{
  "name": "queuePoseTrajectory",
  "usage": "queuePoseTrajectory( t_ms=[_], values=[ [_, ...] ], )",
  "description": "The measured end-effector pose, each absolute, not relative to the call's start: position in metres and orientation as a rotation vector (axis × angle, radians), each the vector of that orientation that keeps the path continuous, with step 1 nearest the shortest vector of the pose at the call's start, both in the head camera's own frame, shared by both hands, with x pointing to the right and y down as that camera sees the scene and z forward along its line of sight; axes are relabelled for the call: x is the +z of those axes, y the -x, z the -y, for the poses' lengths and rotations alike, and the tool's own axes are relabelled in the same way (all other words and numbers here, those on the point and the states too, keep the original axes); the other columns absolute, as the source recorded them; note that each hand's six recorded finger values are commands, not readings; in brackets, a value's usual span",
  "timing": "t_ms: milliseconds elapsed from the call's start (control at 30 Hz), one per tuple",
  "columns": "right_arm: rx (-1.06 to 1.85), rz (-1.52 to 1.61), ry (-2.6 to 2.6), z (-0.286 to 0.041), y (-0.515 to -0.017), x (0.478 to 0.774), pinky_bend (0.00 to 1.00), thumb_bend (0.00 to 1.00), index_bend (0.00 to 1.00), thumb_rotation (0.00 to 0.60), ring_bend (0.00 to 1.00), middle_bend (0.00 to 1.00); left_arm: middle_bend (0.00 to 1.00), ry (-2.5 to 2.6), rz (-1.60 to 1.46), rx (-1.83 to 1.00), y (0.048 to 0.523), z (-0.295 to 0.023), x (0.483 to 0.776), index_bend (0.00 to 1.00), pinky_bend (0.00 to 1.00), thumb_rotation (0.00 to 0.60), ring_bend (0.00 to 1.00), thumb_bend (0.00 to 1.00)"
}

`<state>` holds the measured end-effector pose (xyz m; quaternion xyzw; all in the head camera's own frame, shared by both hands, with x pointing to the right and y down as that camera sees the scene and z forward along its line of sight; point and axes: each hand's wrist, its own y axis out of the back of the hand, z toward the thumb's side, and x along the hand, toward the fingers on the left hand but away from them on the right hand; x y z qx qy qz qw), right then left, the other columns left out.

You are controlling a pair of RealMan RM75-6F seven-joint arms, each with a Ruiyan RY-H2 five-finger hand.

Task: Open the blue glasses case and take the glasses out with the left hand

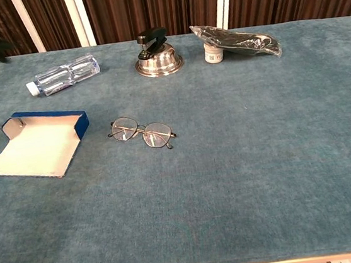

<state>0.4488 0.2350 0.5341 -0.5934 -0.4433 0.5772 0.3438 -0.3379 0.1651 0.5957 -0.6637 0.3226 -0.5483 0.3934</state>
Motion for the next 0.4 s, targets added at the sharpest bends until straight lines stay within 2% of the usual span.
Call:
queuePoseTrajectory(
  t_ms=[200, 400],
  values=[
    [1.484, 1.148, 1.530, -0.235, -0.447, 0.534, 0.21, 0.11, 0.00, 0.600, 0.00, 0.00, 0.00, 1.542, -0.863, -1.409, 0.401, -0.202, 0.581, 0.00, 0.01, 0.600, 0.00, 0.07],
    [1.475, 1.146, 1.521, -0.235, -0.446, 0.534, 0.21, 0.11, 0.00, 0.600, 0.00, 0.00, 0.00, 1.534, -0.871, -1.458, 0.425, -0.216, 0.584, 0.00, 0.01, 0.600, 0.00, 0.07]
  ],
)
